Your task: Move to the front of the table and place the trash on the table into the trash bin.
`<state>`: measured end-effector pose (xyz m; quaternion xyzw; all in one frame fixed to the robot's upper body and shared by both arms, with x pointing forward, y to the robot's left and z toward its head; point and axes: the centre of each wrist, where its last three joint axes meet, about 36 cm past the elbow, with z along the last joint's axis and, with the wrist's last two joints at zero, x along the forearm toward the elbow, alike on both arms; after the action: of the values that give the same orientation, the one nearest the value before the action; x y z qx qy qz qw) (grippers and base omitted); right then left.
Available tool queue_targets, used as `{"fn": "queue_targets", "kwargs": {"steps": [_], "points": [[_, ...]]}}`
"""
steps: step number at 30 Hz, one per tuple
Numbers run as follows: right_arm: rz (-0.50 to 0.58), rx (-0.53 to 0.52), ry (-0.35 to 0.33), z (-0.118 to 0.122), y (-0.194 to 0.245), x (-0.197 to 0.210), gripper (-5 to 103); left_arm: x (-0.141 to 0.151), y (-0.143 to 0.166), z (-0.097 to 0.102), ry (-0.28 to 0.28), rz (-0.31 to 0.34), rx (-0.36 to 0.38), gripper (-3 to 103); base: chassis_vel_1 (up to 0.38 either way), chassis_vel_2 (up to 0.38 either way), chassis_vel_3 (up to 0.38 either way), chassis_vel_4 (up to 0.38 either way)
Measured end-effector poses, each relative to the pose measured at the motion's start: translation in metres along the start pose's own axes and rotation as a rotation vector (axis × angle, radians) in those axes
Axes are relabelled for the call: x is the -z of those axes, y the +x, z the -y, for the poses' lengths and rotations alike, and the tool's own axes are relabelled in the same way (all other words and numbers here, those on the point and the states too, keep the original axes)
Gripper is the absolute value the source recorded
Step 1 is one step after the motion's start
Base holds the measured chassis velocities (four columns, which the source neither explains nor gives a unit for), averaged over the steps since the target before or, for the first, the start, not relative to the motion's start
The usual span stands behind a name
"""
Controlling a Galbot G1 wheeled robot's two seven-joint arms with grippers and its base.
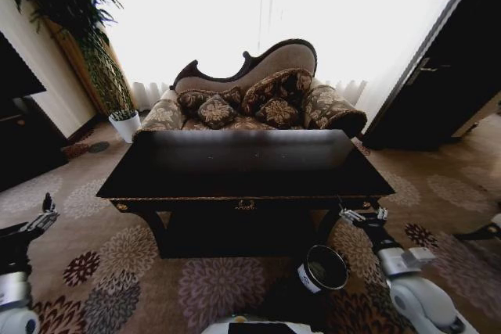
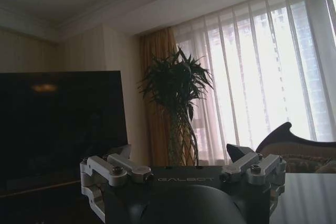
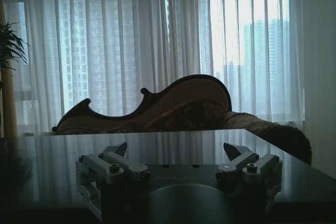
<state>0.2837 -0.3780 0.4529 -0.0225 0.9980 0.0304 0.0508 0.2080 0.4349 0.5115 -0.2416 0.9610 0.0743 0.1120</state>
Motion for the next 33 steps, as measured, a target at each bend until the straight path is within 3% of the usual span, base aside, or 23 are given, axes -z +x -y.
{"fn": "queue_targets", "kwargs": {"steps": [4,6,10,19,23,27,29,33], "points": [[0.034,-0.011,-0.099,-0.019,-0.019,-0.005,100,0.01,0.0,0.003,0.055,-0.001,-0.007,100,0.0,0.0,0.0,0.0],[0.033,-0.012,-0.112,-0.024,-0.027,-0.011,100,0.014,0.0,0.004,0.066,-0.001,-0.01,100,0.0,0.0,0.0,0.0],[0.027,0.019,-0.048,-0.028,-0.046,-0.033,100,0.021,-0.001,0.003,0.077,-0.003,-0.013,100,0.0,0.0,0.0,0.0],[0.051,0.046,-0.058,-0.04,-0.067,-0.03,100,0.029,0.0,0.005,0.132,-0.015,0.002,100,0.0,0.0,0.0,0.0],[0.079,0.057,-0.032,-0.036,-0.074,-0.03,100,0.032,0.001,0.004,0.132,-0.007,0.004,100,0.0,0.0,0.0,0.0],[0.111,0.045,0.061,-0.023,-0.084,-0.038,100,0.034,0.002,0.002,0.125,0.006,0.003,100,0.0,0.0,0.0,0.0],[0.109,0.04,0.072,-0.02,-0.085,-0.04,100,0.034,0.002,0.001,0.124,0.009,0.004,100,0.0,0.0,0.0,0.0],[0.095,0.019,0.072,-0.013,-0.088,-0.051,100,0.026,-0.012,-0.02,0.102,0.012,0.023,100,0.0,0.0,0.0,0.0]]}}
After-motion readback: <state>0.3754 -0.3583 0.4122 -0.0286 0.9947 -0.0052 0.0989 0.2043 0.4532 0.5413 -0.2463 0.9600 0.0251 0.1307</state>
